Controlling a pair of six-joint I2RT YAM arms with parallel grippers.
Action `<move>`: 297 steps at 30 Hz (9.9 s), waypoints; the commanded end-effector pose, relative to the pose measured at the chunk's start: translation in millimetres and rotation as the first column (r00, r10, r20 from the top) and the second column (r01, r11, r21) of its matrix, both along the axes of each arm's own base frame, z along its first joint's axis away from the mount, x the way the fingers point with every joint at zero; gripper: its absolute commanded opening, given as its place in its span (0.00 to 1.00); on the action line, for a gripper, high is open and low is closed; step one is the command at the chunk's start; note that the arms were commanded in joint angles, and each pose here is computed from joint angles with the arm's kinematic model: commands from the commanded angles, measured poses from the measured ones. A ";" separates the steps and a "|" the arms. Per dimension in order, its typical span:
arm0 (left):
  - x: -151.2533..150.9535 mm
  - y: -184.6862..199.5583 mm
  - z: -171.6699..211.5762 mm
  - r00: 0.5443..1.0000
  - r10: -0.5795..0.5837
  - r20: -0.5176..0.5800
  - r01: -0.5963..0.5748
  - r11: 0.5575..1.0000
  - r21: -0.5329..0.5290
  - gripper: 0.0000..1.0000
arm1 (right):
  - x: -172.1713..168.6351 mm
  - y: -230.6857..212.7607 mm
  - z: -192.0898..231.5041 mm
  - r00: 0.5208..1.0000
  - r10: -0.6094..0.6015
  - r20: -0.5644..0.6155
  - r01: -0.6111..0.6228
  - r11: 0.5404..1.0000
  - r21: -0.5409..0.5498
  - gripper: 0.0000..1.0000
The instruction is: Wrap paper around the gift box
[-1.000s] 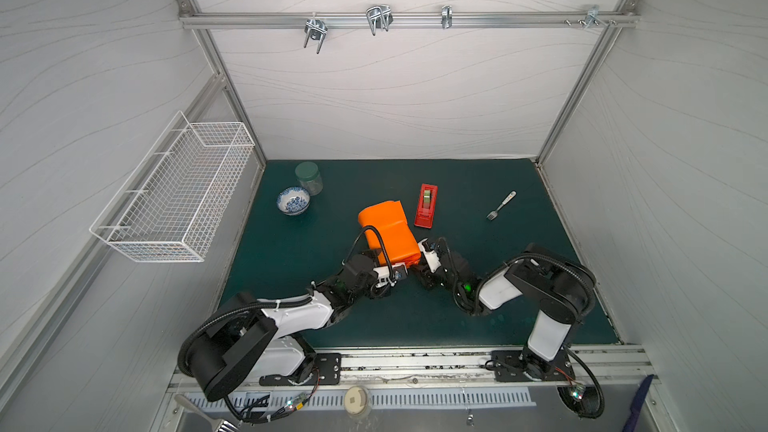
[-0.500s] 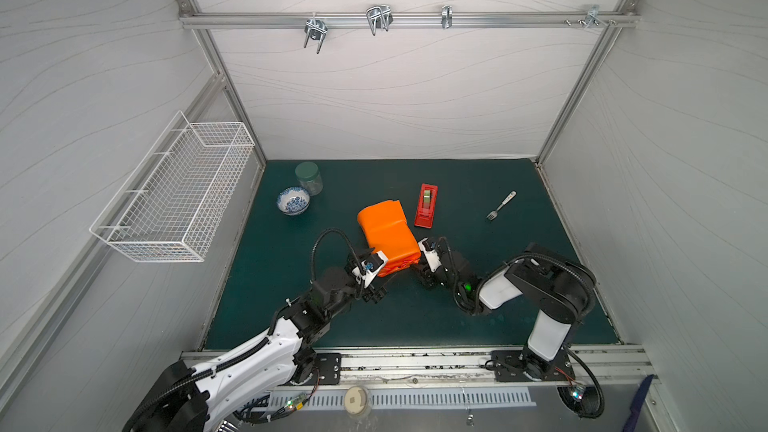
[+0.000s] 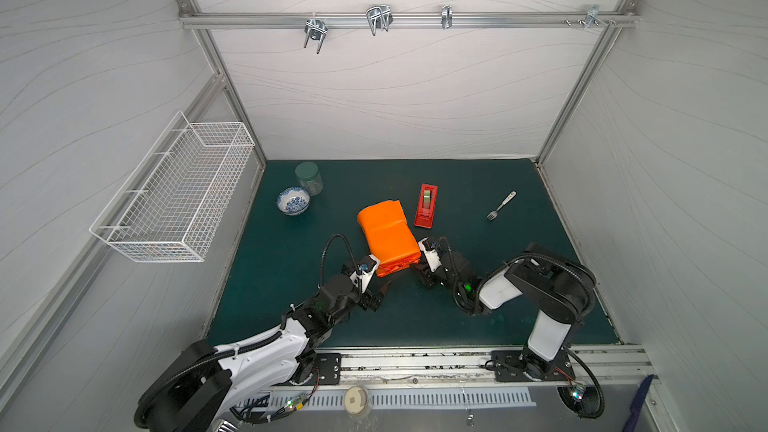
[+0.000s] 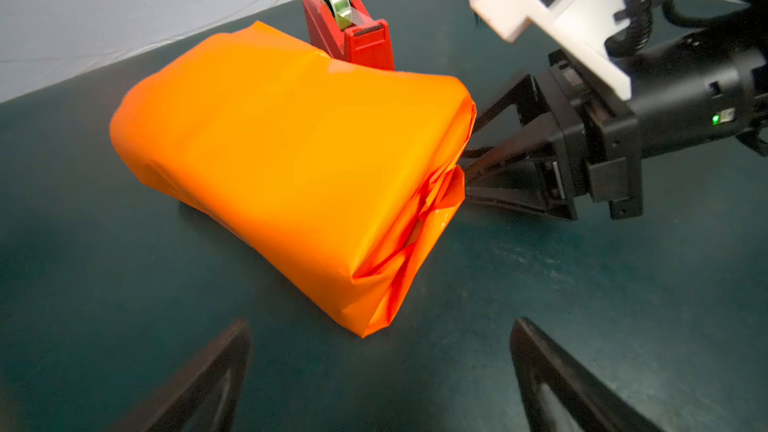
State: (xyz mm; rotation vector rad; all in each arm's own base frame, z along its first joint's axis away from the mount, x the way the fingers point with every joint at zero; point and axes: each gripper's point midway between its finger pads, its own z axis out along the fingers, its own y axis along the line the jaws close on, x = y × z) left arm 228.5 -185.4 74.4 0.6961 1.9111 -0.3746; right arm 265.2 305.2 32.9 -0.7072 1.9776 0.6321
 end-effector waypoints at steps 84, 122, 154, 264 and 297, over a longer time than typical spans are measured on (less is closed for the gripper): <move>72.5 -15.6 -10.6 0.989 0.098 0.115 -0.092 0.994 -0.062 0.63 | 1.6 -85.4 91.4 0.971 -0.236 -0.043 0.239 0.968 0.074 0.69; 78.3 -11.4 -17.4 0.987 0.130 0.097 -0.127 0.991 -0.040 0.59 | 124.6 -59.5 78.2 0.725 -0.150 -0.672 0.303 0.946 0.116 0.53; 85.5 -11.4 -17.1 0.984 0.159 0.083 -0.156 0.987 -0.039 0.60 | 141.0 -47.2 66.4 0.711 -0.126 -0.692 0.279 0.954 0.113 0.46; 83.7 -8.5 -15.6 0.982 0.163 0.093 -0.160 0.987 -0.033 0.59 | 90.4 -3.3 72.6 0.472 0.227 -0.852 0.360 0.833 0.421 0.00; 83.4 -8.5 -16.0 0.982 0.161 0.094 -0.159 0.987 -0.033 0.59 | 112.7 -56.7 -28.5 0.434 -0.140 -0.890 0.452 0.888 0.081 0.00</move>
